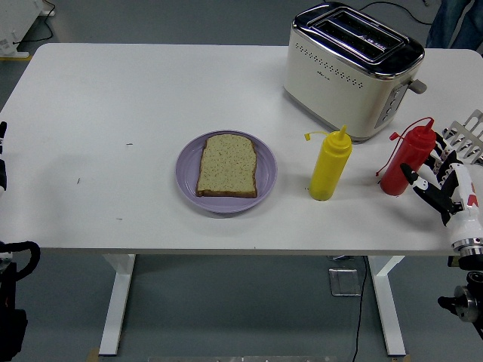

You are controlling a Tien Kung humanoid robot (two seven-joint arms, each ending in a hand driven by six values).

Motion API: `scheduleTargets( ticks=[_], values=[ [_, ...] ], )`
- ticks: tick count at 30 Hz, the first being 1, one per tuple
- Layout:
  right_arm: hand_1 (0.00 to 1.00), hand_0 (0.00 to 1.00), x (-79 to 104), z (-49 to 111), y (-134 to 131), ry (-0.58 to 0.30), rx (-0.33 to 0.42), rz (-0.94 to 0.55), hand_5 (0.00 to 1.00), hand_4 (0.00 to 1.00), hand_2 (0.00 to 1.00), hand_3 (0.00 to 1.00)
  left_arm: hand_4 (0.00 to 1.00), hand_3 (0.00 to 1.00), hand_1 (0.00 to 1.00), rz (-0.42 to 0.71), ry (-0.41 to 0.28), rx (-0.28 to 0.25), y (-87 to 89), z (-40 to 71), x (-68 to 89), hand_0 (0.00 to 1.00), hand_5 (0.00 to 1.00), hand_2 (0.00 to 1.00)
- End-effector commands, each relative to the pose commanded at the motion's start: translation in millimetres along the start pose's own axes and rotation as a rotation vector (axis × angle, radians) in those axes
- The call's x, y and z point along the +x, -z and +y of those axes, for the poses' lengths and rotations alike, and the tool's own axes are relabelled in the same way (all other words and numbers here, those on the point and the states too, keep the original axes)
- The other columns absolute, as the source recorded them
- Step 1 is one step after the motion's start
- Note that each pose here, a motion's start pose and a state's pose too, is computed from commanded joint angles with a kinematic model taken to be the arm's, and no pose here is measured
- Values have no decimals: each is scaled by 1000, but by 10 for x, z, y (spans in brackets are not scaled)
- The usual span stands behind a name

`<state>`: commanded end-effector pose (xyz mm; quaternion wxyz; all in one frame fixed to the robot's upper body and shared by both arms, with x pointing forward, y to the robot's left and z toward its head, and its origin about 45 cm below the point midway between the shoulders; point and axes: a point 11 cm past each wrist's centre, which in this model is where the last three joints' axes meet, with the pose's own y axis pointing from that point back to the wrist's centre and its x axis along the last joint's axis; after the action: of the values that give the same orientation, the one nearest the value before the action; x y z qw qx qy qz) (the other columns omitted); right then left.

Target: Pick up the cup,pour liquid into bread,place the cup on the desk

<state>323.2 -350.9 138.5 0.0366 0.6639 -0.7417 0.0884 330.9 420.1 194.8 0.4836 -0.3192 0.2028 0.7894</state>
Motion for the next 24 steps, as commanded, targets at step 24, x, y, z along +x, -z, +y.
scheduleTargets(
  ticks=[24],
  values=[
    [806,847,617,39,834,-191,141,-559,366,845,868,885,566,687,734,4,7,-4,-11,-16,-34,783,998,733]
  ],
)
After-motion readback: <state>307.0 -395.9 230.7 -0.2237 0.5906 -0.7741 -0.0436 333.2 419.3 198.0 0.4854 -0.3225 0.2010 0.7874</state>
